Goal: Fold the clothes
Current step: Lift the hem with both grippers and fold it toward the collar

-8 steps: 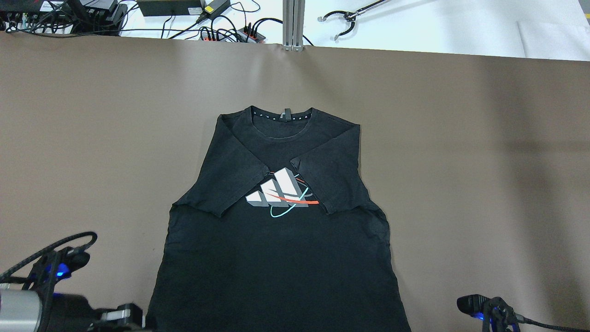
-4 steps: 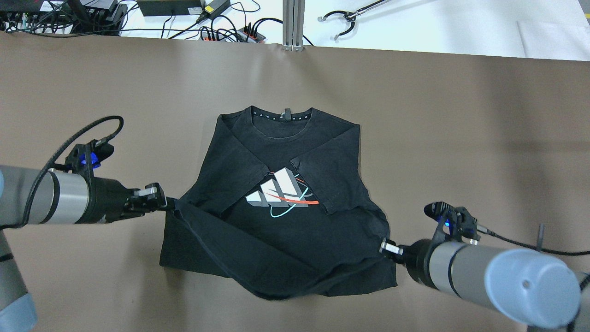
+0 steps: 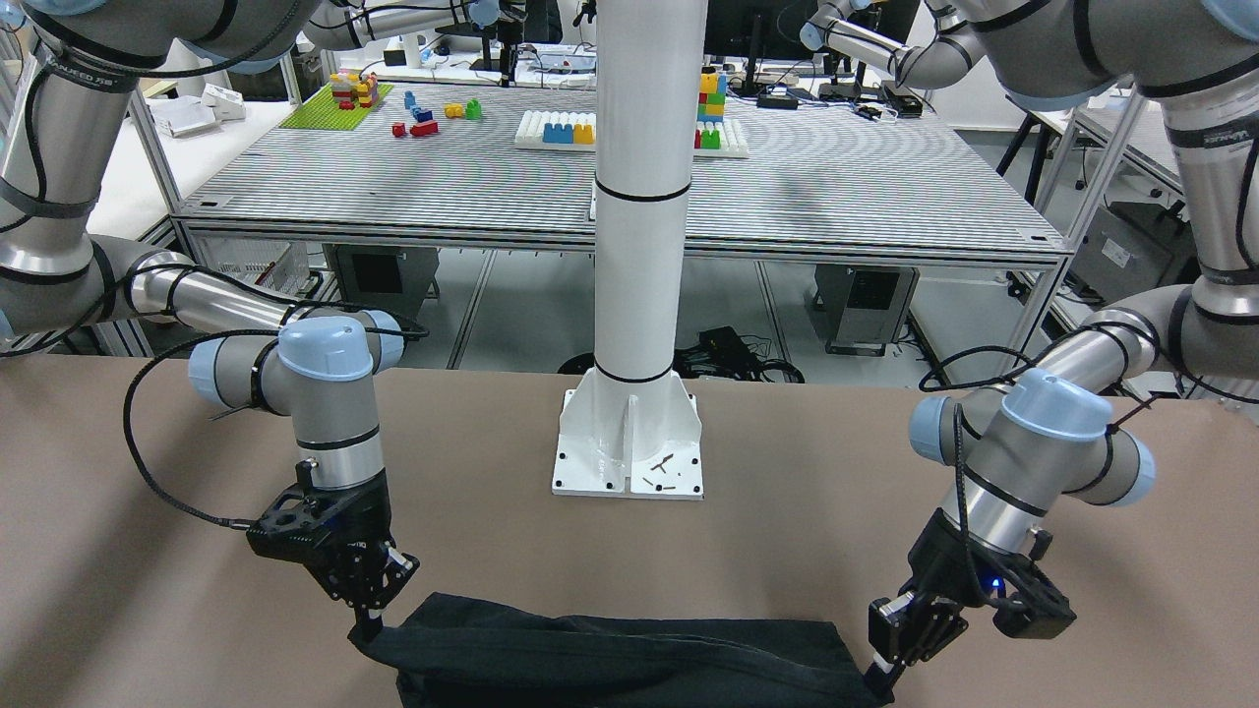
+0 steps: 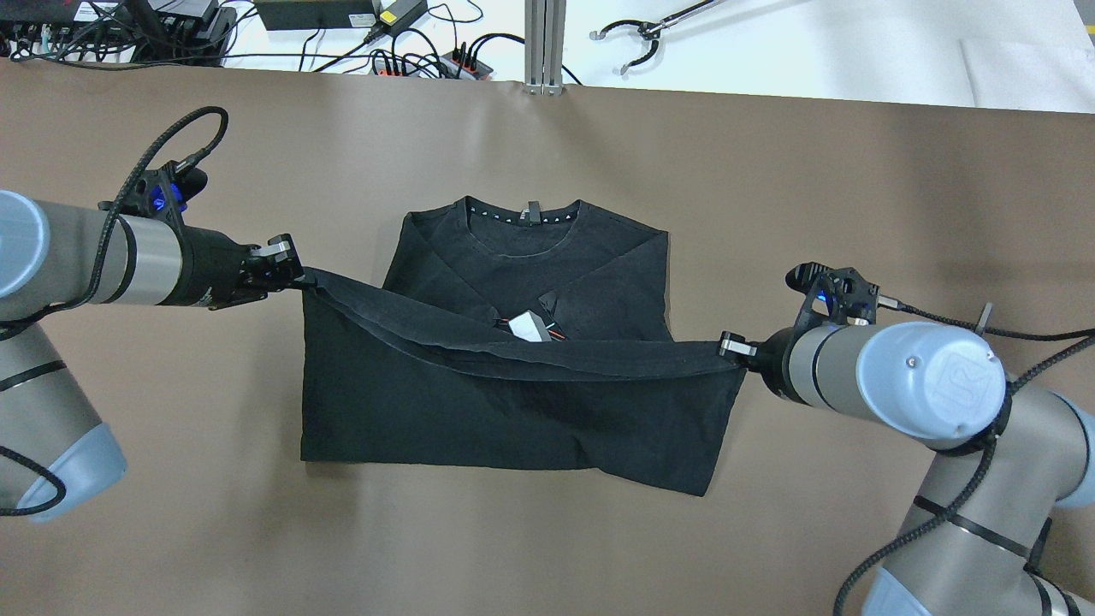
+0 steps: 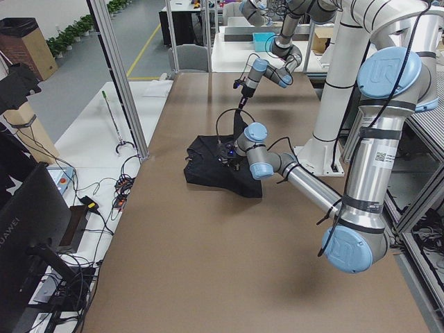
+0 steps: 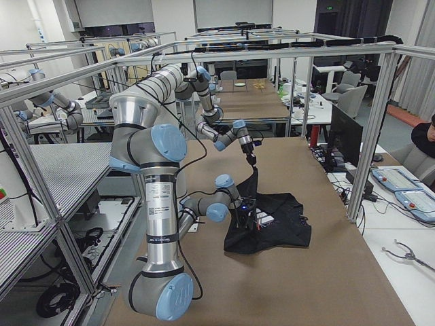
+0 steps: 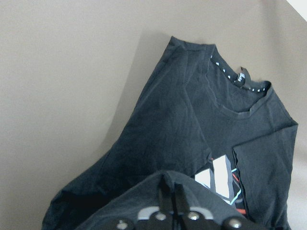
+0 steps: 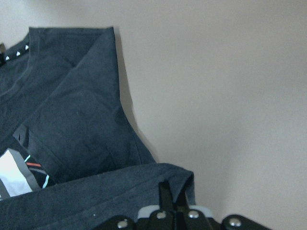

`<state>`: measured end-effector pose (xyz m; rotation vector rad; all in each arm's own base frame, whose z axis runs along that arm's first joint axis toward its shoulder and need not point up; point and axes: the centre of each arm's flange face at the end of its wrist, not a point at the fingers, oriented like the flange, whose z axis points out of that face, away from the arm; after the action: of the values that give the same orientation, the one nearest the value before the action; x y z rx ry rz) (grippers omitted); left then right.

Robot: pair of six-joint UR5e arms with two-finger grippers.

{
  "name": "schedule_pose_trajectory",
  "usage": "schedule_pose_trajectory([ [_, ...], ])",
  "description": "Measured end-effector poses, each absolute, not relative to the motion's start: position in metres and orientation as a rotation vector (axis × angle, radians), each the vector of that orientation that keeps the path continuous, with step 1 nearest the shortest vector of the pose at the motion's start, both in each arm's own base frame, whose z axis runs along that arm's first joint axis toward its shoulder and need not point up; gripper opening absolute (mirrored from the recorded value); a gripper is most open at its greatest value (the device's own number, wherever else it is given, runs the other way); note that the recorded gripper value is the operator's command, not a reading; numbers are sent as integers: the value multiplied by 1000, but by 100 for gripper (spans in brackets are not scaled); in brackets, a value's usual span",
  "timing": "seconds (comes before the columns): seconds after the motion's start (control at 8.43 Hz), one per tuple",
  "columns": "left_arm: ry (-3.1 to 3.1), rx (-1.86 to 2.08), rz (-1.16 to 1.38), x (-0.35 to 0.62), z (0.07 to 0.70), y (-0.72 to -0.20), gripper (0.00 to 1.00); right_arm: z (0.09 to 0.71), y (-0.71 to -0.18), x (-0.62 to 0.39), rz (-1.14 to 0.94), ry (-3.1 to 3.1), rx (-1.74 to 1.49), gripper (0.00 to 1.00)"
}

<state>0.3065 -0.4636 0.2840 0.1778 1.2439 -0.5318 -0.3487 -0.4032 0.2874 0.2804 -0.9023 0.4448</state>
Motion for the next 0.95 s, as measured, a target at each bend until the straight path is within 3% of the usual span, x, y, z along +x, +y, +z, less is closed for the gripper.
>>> schedule_pose_trajectory([
  [0.71,1109,240,-625,361,292,-610,1,274,-551,-388,517,-808,344,0],
  [0.83,1080,243,-636,375,293,-631,68,282,-574,-402,519,-797,345,57],
  [0.95,1048,244,-646,387,300,-648,95,296,-590,-415,507,-789,352,93],
])
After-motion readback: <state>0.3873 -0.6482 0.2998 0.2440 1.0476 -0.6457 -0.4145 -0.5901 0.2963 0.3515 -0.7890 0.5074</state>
